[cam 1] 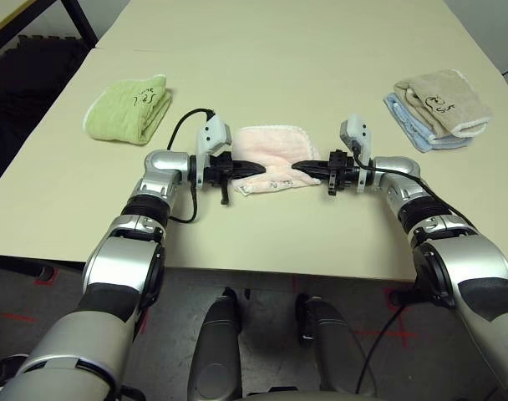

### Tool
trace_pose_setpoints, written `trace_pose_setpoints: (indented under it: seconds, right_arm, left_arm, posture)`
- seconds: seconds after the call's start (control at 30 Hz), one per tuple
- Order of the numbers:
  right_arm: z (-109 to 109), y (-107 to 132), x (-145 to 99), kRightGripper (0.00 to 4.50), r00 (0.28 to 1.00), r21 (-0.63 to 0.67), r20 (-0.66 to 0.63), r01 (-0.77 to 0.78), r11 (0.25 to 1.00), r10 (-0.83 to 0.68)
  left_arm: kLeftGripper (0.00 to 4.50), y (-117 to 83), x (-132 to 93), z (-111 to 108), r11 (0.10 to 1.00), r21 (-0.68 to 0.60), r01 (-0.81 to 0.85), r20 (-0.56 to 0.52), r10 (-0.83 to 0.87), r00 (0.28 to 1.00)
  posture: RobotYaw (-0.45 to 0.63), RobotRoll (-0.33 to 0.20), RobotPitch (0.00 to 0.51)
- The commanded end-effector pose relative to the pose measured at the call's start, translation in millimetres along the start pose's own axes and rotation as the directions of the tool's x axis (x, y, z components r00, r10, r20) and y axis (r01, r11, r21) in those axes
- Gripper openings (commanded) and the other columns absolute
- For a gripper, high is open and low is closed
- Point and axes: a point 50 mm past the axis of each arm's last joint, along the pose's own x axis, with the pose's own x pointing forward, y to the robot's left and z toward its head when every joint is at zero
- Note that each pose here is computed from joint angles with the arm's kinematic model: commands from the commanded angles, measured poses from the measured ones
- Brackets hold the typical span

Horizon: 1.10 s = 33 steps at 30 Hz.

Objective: Fold the towel and set it aside.

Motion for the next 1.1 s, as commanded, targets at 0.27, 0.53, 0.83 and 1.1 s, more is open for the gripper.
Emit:
trace_pose_setpoints:
  seconds: [0.27, 0.53, 0.83, 1.1]
  right_arm:
    - [-6.4, 2.1, -12.3, 0.0, 0.999, 0.054, 0.033, -0.019, 0.998, 0.018]
    - [45.4, -14.4, -19.3, 0.0, 0.965, 0.004, 0.263, -0.004, 1.0, 0.003]
    - [53.6, -22.6, 0.9, 0.0, 0.962, 0.019, 0.23, 0.146, 0.989, -0.146]
    - [44.7, -22.2, 13.3, 0.0, 0.96, 0.051, 0.185, 0.206, 0.977, -0.212]
  left_arm:
    - [0.07, 6.1, -0.1, 4.5, 1.0, 0.012, -0.023, -0.025, 0.023, 0.999]
    - [0.07, 15.2, -1.0, 51.5, 0.996, 0.053, 0.069, 0.204, -0.079, 0.976]
    - [0.07, 30.1, -5.4, 54.2, 0.994, -0.009, -0.111, 0.178, 0.111, 0.978]
    - [0.07, 28.1, 8.4, 38.0, 0.978, -0.093, -0.185, 0.133, 0.197, 0.971]
  posture:
    - [0.01, 0.0, 0.216]
    - [0.03, 0.0, 0.209]
    - [0.03, 0.0, 0.218]
    - [0.03, 0.0, 0.231]
